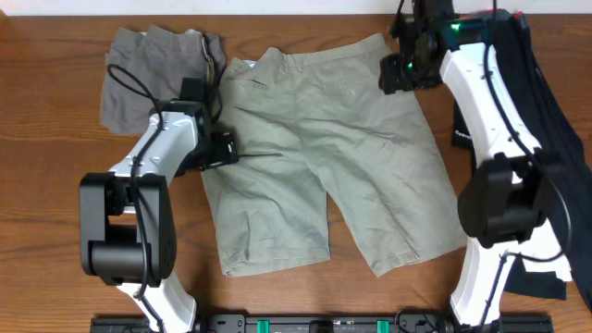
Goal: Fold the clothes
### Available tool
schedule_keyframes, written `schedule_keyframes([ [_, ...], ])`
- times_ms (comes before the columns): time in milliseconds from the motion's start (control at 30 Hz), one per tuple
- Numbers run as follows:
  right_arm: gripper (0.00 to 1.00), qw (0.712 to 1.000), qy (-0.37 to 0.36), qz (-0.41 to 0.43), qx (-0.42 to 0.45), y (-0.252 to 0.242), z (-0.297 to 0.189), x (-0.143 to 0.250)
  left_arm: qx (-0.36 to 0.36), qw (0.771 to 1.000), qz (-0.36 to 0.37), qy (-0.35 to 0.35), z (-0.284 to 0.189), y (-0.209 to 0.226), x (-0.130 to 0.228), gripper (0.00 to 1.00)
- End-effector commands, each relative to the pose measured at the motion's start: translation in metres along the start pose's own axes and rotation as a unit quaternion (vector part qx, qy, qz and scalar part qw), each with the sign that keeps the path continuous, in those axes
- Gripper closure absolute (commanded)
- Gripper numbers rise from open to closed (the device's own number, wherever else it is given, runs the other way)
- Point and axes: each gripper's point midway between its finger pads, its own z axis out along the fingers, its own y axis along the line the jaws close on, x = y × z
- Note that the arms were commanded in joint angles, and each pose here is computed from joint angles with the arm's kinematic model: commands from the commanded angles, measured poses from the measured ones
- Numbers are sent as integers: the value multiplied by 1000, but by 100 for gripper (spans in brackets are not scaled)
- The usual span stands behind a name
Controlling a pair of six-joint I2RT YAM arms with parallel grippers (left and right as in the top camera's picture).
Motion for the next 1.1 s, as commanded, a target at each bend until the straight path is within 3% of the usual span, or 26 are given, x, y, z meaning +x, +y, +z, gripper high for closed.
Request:
schedule_keyframes([
  [0, 37, 999, 37, 1, 18, -10, 25, 12, 11, 1000, 9, 4, -8, -9, 4, 0],
  [267, 33, 994, 55, 4, 96, -52, 55, 16, 13, 1000, 14, -3, -31, -8, 11, 0],
  [567, 35, 997, 51, 6, 59, -77, 110, 13, 18, 1000, 14, -17, -32, -10, 5, 1],
  [600, 38, 997, 51, 10, 58, -80, 113, 14, 18, 1000, 14, -17, -32, -10, 5, 1],
  [700, 62, 997, 49, 20, 51, -88, 115, 14, 18, 1000, 14, -17, -32, -10, 5, 1],
  [767, 97, 997, 41, 28, 52, -95, 110, 11, 19, 1000, 14, -19, -32, -11, 4, 1],
  [1067, 99, 994, -21, 79, 77, -154, 60, -7, 23, 999, 13, -31, -33, -13, -2, 1],
])
